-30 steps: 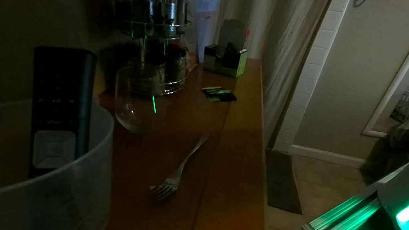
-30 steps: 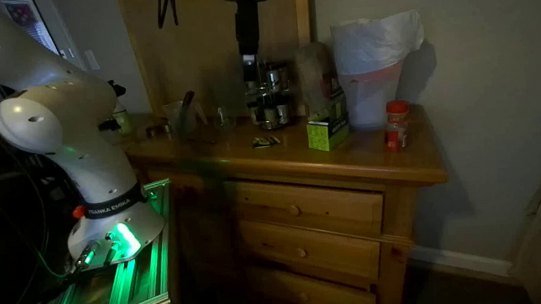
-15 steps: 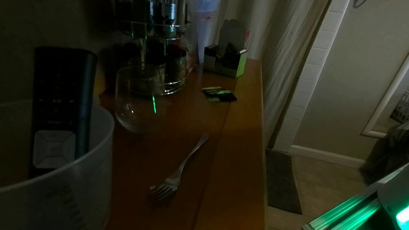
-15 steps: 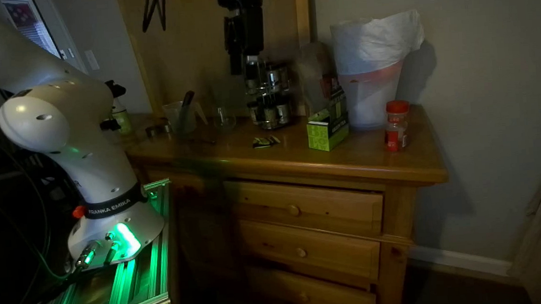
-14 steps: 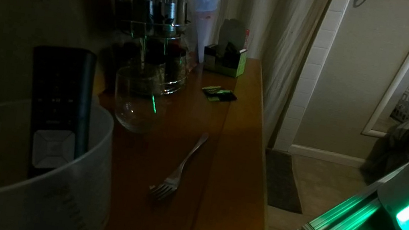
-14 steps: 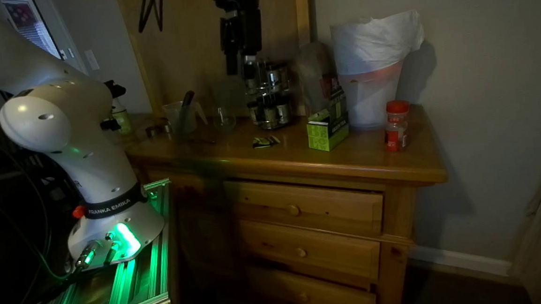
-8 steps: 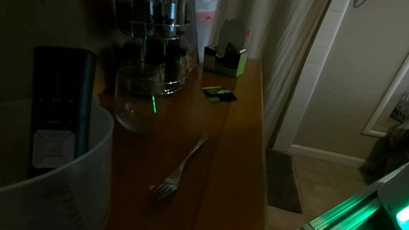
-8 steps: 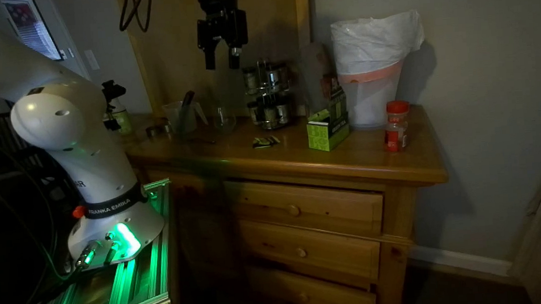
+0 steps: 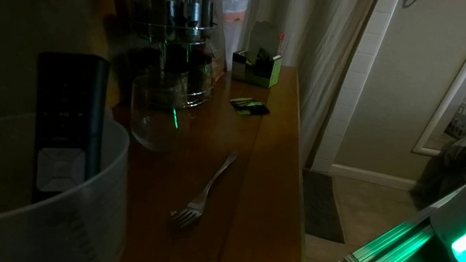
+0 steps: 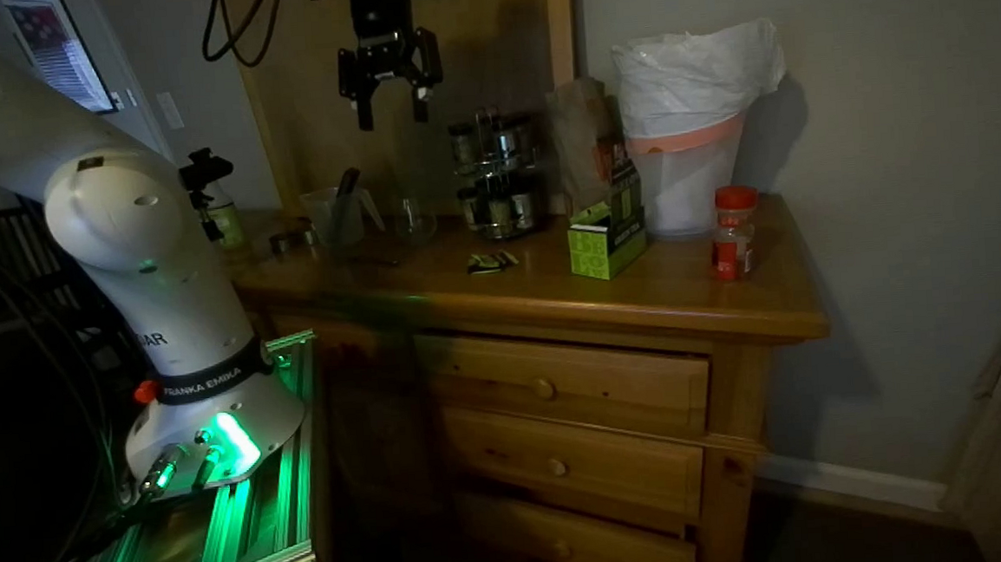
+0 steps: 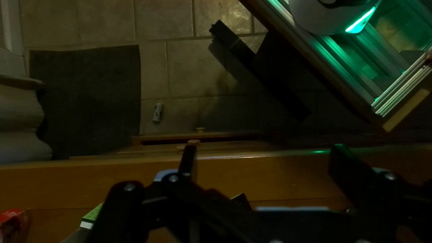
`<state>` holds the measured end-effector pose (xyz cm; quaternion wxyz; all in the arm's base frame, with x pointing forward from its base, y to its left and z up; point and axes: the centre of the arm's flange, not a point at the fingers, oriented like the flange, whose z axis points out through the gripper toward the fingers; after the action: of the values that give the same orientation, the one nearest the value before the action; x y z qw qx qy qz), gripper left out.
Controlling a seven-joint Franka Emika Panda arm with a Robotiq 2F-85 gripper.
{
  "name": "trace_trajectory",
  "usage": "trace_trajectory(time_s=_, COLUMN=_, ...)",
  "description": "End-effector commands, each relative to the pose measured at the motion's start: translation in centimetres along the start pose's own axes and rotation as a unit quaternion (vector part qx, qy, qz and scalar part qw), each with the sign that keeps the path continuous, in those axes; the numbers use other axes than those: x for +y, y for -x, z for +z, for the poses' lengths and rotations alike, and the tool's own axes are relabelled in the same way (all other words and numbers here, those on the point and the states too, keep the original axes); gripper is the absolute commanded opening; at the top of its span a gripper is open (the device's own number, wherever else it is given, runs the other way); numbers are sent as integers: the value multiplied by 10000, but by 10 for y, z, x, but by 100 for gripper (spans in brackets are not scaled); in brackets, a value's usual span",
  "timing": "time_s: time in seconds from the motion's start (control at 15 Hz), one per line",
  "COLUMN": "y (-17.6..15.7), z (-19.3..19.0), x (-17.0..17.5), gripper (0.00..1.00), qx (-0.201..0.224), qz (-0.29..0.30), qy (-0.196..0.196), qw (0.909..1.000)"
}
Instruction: Put the silver fork in the clear jug.
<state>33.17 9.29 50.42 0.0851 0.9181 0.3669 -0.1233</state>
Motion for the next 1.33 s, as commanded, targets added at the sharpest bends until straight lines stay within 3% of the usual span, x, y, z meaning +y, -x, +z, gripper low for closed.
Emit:
trace_trajectory(time_s=0.0, y=0, z=0, x=1, gripper=100, qx=0, qz=-20, qy=-4, qw=10000)
trace_trajectory(time_s=0.07, y=0, z=0, x=1, gripper=100, qx=1, qz=-33, qy=-7, qw=10000)
trace_trajectory(time_s=0.13, y=-6, z=2, x=-7, gripper=100, qx=174, qz=-761, qy=48, qw=9969)
trace_trajectory(time_s=0.33, y=-15, z=10, x=-36, gripper=100, qx=494, qz=-1417, qy=132, qw=9886)
trace_trajectory(time_s=0.6, y=-37, z=26, x=-69, gripper=100, qx=845, qz=-2365, qy=299, qw=9675)
trace_trajectory(time_s=0.93, y=-80, z=37, x=-114, gripper=100, qx=1333, qz=-3530, qy=299, qw=9256)
trace_trajectory(time_s=1.27, y=-110, z=55, x=-152, gripper=100, qx=1700, qz=-4541, qy=-209, qw=8743)
